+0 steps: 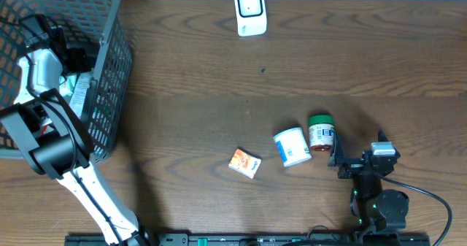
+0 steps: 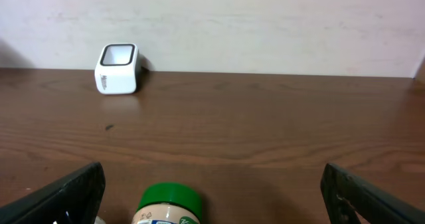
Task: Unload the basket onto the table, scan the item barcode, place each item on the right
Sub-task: 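Reach the left gripper into the basket and grasp the mint-green wipes pack, then carry the wipes pack with the left gripper and release it near the tub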
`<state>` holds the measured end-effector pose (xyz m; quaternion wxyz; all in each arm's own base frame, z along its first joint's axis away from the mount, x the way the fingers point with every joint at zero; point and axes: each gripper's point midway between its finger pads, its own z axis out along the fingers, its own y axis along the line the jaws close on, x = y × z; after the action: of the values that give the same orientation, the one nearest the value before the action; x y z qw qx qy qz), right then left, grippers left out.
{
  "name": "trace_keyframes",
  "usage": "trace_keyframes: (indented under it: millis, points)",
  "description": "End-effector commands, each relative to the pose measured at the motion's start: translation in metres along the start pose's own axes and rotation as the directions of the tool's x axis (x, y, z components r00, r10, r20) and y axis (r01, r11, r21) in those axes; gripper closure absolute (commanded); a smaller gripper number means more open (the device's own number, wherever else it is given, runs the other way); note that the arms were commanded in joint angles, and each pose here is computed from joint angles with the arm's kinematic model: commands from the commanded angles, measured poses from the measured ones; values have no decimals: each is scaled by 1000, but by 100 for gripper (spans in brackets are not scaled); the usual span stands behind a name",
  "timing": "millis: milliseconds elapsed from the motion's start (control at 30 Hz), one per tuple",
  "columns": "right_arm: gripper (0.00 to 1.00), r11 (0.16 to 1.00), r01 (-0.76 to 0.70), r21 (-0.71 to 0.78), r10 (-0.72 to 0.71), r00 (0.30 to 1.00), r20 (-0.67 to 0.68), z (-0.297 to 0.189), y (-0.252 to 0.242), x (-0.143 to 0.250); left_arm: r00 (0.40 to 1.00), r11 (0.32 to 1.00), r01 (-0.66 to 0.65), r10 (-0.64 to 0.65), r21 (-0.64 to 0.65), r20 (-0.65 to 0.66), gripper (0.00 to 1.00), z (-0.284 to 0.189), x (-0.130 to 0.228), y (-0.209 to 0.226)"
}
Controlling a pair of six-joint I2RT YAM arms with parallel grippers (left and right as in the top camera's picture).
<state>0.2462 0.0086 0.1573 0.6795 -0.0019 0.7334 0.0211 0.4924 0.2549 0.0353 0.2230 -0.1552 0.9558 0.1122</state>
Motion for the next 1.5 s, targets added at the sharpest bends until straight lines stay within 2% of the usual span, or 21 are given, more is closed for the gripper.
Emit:
trace_keyframes:
  millis: [0,100,133,167,200,233,267,400,500,667,767,800,867,967,1033,1133,1300,1433,1467]
  points:
    - [1,1000,15,1,-15,1000,0,0,0,1,990,999,-35,33,-13,-137,37,39,46,-2]
    - [1,1000,15,1,-15,1000,0,0,0,1,993,999,-33,30,-18,-115,62,32,38,0]
    - [1,1000,15,1,-15,1000,0,0,0,1,995,999,-31,29,-21,-96,73,25,32,2]
    - [1,1000,15,1,-15,1000,0,0,0,1,996,999,-29,27,-23,-85,73,21,28,3]
    - [1,1000,15,1,-15,1000,0,0,0,1,998,999,-26,25,-27,-61,79,11,20,5]
    - [1,1000,15,1,-15,1000,0,0,0,1,999,999,-24,23,-30,-50,81,6,16,6]
    - [1,1000,15,1,-15,1000,0,0,0,1,1000,999,-7,6,-34,-26,92,-3,9,8]
    - [1,1000,15,1,-15,1000,0,0,0,1,995,996,75,-71,-44,76,92,-48,-20,16]
    - [1,1000,15,1,-15,1000,0,0,0,1,962,981,193,-189,-2,197,92,-109,-49,21]
    - [1,1000,15,1,-15,1000,0,0,0,1,873,926,236,-335,294,355,92,-242,-80,-4]
    - [1,1000,15,1,-15,1000,0,0,0,1,826,875,243,-413,419,383,93,-315,-75,-17]
    - [1,1000,15,1,-15,1000,0,0,0,1,824,855,209,-416,475,386,93,-340,-69,-27]
    - [1,1000,15,1,-15,1000,0,0,0,1,838,782,90,-395,617,378,93,-389,-54,-57]
    - [1,1000,15,1,-15,1000,0,0,0,1,888,593,-61,-334,803,315,92,-440,-25,-106]
    - [1,1000,15,1,-15,1000,0,0,0,1,930,451,-123,-258,884,261,93,-458,-4,-138]
    - [1,1000,15,1,-15,1000,0,0,0,1,968,280,-175,-124,944,217,93,-467,24,-184]
    - [1,1000,15,1,-15,1000,0,0,0,1,984,137,-160,96,977,148,93,-449,67,-260]
    - [1,1000,15,1,-15,1000,0,0,0,1,961,75,-92,267,993,69,93,-419,100,-318]
    - [1,1000,15,1,-15,1000,0,0,0,1,947,41,-64,318,997,48,93,-412,111,-335]
